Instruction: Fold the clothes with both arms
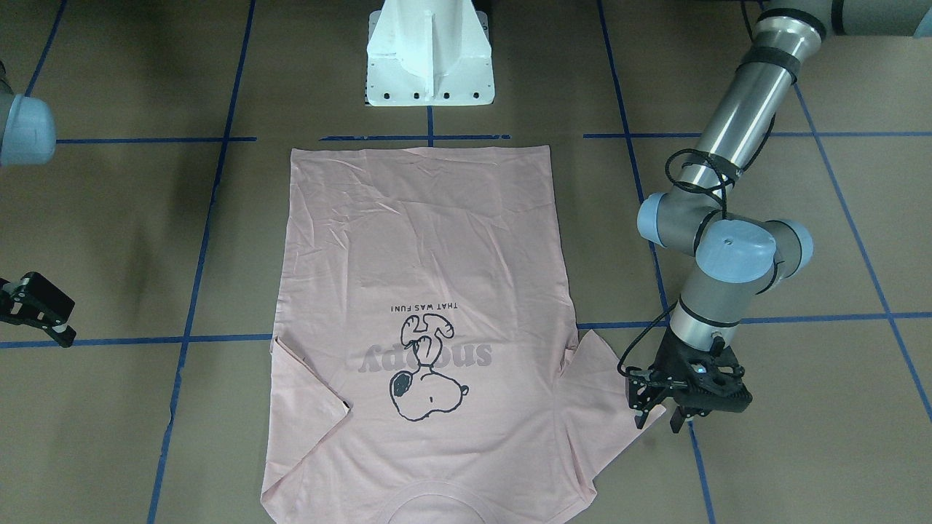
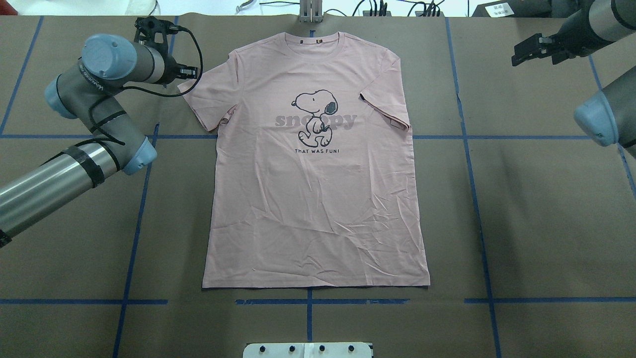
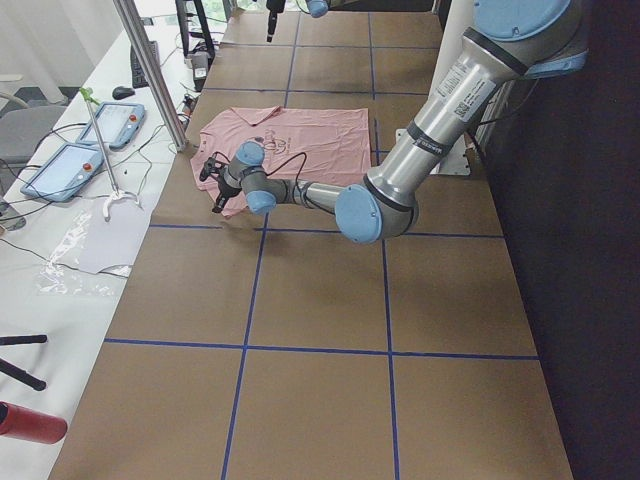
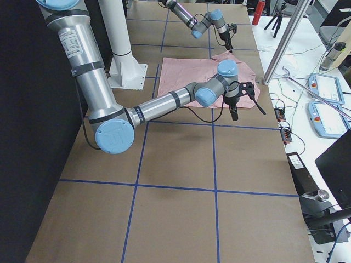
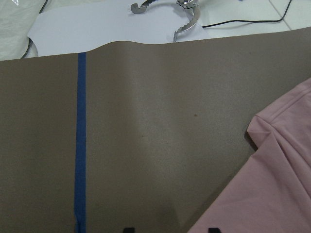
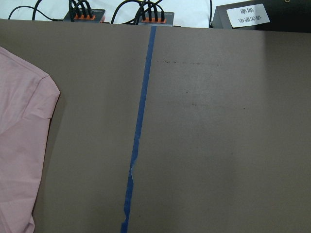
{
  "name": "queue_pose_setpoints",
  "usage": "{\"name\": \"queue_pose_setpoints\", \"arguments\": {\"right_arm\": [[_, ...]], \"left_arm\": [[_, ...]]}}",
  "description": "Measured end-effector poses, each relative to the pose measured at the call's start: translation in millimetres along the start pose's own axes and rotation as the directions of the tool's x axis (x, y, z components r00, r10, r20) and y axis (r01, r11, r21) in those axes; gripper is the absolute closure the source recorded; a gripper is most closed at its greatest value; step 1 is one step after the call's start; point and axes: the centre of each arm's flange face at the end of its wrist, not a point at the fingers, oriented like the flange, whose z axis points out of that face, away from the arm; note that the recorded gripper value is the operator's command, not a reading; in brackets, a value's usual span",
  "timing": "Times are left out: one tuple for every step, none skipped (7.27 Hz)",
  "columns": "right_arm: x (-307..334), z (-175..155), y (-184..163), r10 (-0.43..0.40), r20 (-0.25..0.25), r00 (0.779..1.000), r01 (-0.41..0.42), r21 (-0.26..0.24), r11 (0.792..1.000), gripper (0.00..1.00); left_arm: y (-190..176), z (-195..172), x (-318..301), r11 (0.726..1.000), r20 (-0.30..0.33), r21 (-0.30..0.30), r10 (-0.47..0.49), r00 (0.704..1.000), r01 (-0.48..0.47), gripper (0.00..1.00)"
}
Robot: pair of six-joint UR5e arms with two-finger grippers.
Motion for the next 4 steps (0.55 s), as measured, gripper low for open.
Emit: {"name": "queue_pose_setpoints", "arguments": {"right_arm": [[1.1,0.6,0.8,0.001,-0.002,1.000,-0.001,-0.001,1.000,0.00],[1.6,0.8,0.9,0.002,-0.004,1.000,-0.002,0.000,1.000,0.00],[2.0,0.9,0.9,0.002,-0.006,1.000,-0.002,0.001,1.000,0.00],[2.4,1.1,0.9,0.002,-0.008,1.000,-0.002,0.002,1.000,0.00]], "left_arm": [[1.3,0.5,0.0,1.000,-0.001,0.000,0.001,1.000,-0.001,0.43],[3.1,1.1,-0.5,1.000,-0.001,-0.002,0.002,1.000,-0.002,0.43],[6.1,2.1,-0.2,1.000,-0.001,-0.005,0.004,1.000,-0.004,0.44],[9.7,3.5,0.4,1.000,-0.002,-0.010,0.006,1.000,-0.006,0.44]]}}
